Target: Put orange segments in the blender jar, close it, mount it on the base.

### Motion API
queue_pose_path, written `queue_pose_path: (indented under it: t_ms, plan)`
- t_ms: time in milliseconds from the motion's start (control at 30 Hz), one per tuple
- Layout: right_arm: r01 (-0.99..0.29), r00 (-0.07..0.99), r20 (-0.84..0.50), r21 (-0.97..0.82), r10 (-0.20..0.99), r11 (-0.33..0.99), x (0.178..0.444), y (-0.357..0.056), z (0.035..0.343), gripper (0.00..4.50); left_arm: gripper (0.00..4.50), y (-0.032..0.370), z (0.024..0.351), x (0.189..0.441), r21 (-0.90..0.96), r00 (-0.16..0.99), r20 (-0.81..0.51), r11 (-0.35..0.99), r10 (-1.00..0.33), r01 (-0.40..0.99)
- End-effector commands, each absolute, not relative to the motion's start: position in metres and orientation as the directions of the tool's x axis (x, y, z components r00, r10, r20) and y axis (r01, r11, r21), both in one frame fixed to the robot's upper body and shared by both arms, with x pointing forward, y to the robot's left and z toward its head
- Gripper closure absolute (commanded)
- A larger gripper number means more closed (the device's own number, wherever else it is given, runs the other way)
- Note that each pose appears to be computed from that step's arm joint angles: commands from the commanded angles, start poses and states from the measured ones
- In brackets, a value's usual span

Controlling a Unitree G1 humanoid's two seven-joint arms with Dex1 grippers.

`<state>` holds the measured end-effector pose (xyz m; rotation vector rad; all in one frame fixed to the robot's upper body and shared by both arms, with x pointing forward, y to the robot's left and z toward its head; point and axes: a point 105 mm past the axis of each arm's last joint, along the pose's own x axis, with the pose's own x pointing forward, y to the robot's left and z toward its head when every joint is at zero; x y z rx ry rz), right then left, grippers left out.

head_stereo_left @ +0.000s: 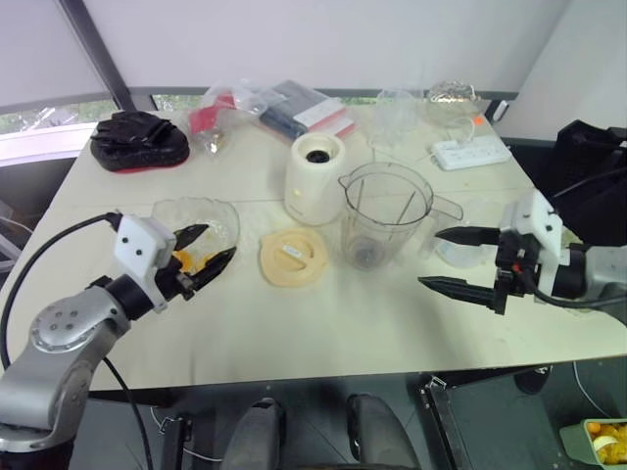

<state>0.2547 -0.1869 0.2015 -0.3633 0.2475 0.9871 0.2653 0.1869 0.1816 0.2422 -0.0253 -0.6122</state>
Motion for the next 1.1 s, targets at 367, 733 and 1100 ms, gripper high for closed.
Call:
queue_pose_path:
  t_ms: [367,733,1100]
  plan:
    - [-0.842,0.539,-0.319,-0.213,0.78,0.495,0.253,-0.177,0.206,0.06,1.4,0.215,0.199,0.277,0.298,0.772,-0.16,0.715,-0.616,0.632]
    - [-0.828,0.56,-0.26,-0.192,0.786,0.526,0.244,-0.157,0.192,0.06,1.4,0.257,0.196,0.328,0.156,0.543,-0.455,0.537,-0.706,0.829]
    - [-0.798,0.603,-0.243,-0.179,0.76,0.575,0.231,-0.152,0.185,0.06,1.4,0.259,0.144,0.366,-0.025,0.349,-0.694,0.505,-0.63,0.862]
